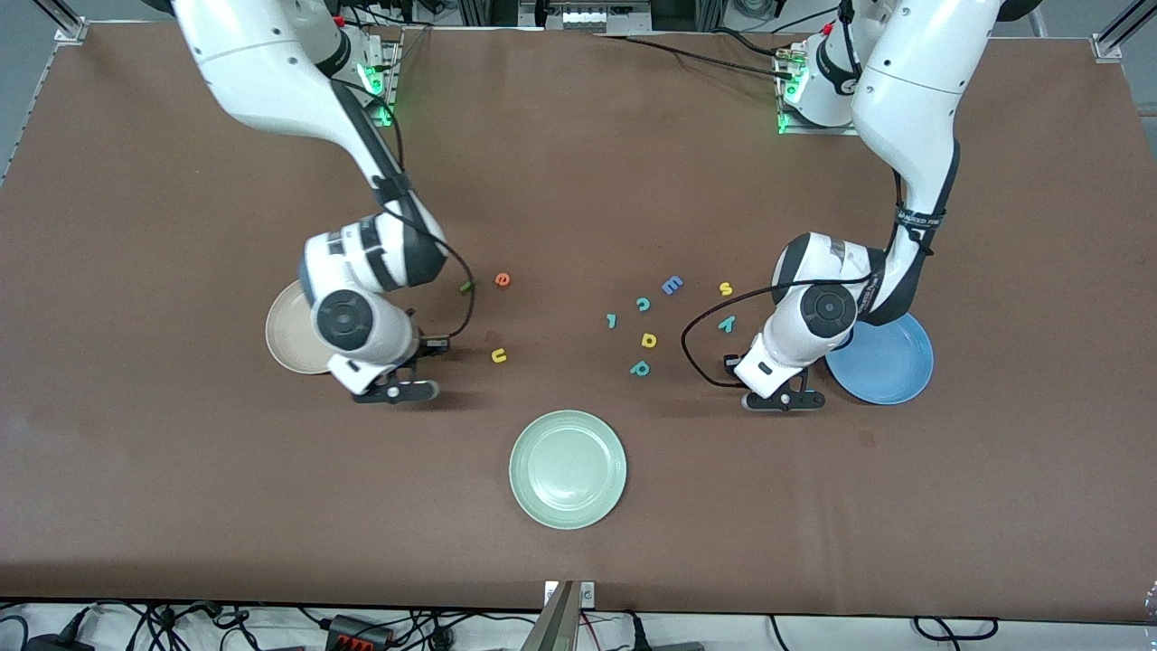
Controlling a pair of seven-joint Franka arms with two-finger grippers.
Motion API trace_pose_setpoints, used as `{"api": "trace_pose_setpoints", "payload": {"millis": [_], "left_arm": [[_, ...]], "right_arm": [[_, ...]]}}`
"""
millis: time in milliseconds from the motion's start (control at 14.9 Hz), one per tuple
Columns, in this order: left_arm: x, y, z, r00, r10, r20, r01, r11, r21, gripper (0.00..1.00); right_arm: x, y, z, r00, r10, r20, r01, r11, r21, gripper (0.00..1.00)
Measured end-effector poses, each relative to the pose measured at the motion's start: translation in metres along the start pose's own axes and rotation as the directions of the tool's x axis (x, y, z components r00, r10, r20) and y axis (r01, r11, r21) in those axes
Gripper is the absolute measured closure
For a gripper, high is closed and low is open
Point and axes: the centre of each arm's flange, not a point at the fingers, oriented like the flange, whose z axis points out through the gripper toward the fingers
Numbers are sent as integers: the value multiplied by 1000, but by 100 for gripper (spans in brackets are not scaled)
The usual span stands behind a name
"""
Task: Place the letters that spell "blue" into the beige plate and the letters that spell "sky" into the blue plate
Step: 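Drop the b on the white plate while the left gripper drops the k, then grasp the green stick with the right gripper while the left gripper grasps the y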
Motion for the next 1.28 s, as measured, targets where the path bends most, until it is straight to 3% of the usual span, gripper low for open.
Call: {"api": "trace_pose_setpoints", "payload": {"millis": [202,471,740,942,1009,1278], "left_arm": [[5,-14,-45,999,-16,37,15,1000,15,76],[5,-73,-94,990,-27,137,22,999,39,76],[12,-158,-69,981,22,191,-27,999,22,76],[11,-202,-38,981,58,187,-60,998,4,76],[9,-205,-30,981,63,185,-65,998,3,75],[3,-189,-25,978,90,190,-90,996,-5,44]], "right_arm": [[-2,45,-16,996,46,72,-46,999,-5,62],[-8,87,4,980,85,180,-83,996,-22,62],[-11,132,27,969,94,229,-93,996,-16,62],[-15,149,48,961,108,256,-107,994,-16,62],[-16,151,52,959,110,262,-109,994,-17,57],[-13,129,26,968,131,215,-132,991,-8,20]]}}
